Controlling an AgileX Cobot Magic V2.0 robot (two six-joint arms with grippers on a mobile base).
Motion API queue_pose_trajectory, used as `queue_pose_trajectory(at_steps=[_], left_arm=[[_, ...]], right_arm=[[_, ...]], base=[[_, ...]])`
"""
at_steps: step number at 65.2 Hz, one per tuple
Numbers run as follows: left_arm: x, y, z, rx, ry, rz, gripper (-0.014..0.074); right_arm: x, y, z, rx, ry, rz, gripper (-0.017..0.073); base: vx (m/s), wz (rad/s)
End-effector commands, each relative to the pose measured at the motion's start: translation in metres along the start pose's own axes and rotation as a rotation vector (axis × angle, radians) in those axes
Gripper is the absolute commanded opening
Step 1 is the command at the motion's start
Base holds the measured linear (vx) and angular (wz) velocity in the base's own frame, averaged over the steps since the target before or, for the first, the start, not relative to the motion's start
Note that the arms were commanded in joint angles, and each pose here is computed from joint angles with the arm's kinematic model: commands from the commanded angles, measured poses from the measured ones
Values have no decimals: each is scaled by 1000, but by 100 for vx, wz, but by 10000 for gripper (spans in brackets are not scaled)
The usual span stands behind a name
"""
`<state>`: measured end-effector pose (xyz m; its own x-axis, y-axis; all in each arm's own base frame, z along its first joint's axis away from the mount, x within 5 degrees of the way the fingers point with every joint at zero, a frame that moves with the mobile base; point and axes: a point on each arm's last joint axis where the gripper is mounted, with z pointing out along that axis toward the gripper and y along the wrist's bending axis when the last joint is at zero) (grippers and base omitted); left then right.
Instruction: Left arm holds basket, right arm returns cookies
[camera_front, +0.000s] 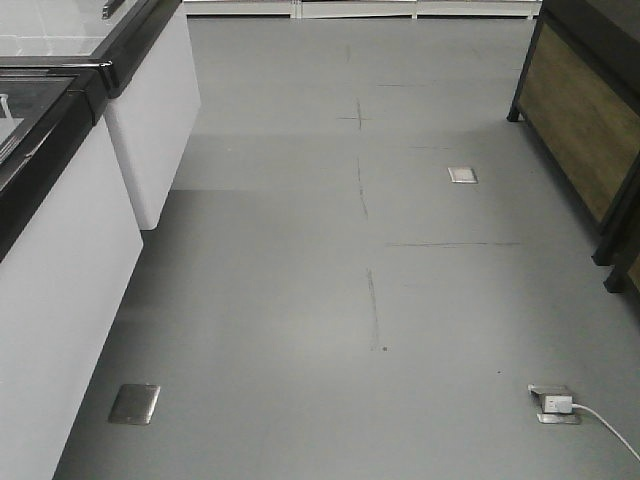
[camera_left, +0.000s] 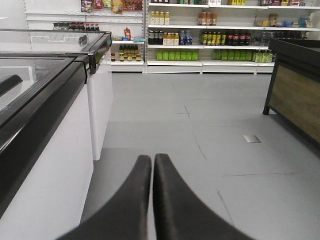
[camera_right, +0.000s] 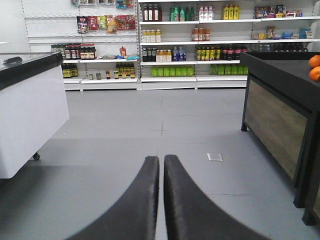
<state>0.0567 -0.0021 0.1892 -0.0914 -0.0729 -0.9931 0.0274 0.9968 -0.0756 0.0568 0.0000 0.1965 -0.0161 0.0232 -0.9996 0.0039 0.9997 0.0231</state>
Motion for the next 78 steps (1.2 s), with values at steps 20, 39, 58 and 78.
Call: queue_pose_trajectory(at_steps=[20,39,58,78], left_arm=[[-20,-1,-4,7,-133,0,-6],[-20,-1,-4,7,-133,0,-6],[-20,-1,-4,7,-133,0,-6],[-20,-1,-4,7,-134,0,-6]], right_arm=[[-1,0,0,5,-68,-18,-10],[-1,0,0,5,-68,-18,-10],[-1,0,0,5,-69,-18,-10],[-1,0,0,5,-68,-18,-10]], base=[[0,0],[0,0],[0,0],[0,0]])
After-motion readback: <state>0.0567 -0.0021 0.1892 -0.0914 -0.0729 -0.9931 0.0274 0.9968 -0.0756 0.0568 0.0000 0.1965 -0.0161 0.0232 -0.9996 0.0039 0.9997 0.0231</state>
